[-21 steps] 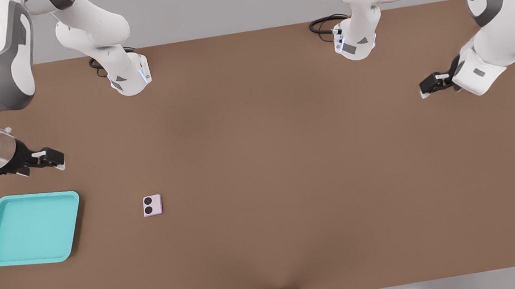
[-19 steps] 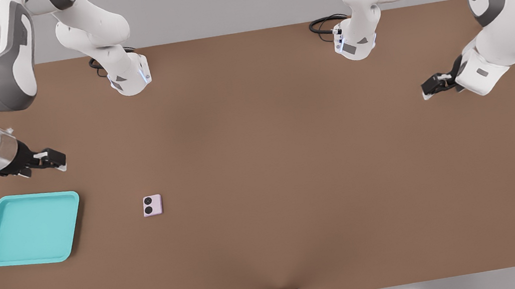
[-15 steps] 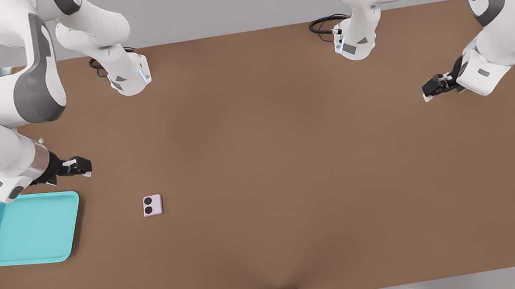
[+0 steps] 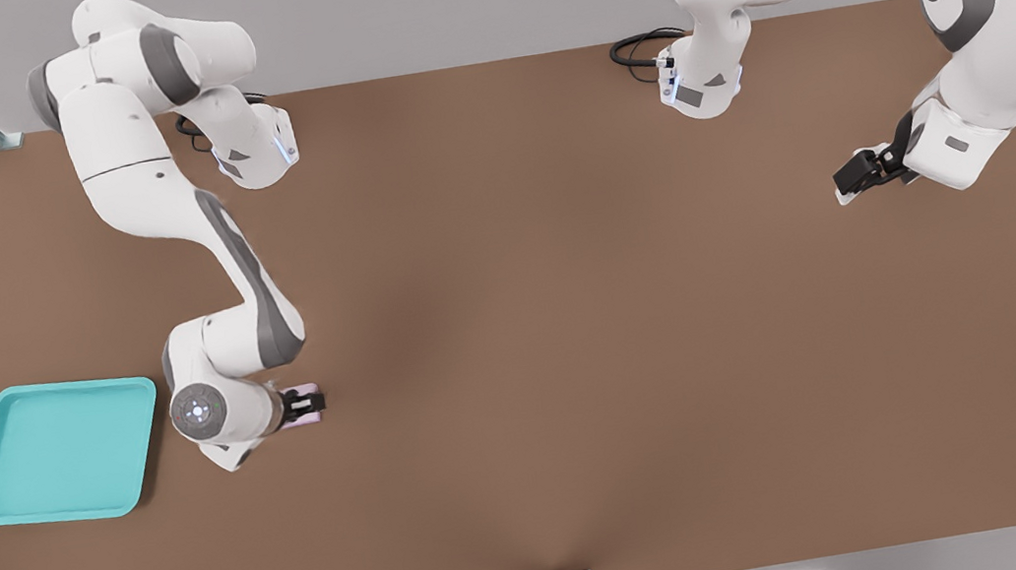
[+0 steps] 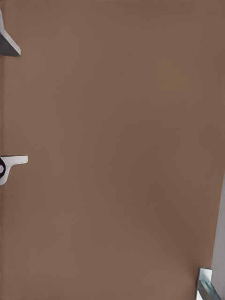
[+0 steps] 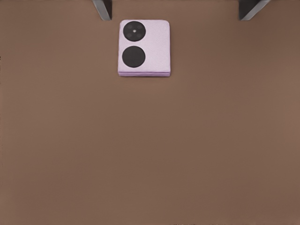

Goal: Keep left arm still and place phone on the tray with right arm

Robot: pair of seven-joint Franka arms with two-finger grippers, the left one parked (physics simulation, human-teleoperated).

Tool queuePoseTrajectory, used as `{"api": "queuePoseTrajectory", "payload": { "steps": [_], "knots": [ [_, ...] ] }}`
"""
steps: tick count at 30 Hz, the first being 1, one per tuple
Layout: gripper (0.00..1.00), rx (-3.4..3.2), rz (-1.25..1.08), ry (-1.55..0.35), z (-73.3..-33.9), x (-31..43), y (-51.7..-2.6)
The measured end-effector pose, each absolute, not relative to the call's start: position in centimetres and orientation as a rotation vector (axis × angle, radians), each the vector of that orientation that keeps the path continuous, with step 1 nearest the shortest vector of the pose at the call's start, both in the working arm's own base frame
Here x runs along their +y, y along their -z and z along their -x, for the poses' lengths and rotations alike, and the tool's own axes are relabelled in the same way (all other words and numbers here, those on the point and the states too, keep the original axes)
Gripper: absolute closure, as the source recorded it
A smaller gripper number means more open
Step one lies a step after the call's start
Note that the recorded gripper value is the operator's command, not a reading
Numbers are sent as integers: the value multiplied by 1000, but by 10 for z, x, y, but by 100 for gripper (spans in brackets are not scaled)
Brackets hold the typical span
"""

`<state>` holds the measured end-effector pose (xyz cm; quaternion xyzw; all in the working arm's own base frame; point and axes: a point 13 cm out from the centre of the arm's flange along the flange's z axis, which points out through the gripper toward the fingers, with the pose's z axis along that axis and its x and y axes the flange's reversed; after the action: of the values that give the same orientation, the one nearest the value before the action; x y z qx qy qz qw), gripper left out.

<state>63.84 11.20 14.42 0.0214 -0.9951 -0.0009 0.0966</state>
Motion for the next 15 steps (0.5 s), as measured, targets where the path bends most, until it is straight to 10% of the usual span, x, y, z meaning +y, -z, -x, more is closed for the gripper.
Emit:
{"api": "queuePoseTrajectory", "payload": {
  "steps": [15],
  "knots": [
    [0, -2945, 106, 10, -600, 112, -78]
  ]
}}
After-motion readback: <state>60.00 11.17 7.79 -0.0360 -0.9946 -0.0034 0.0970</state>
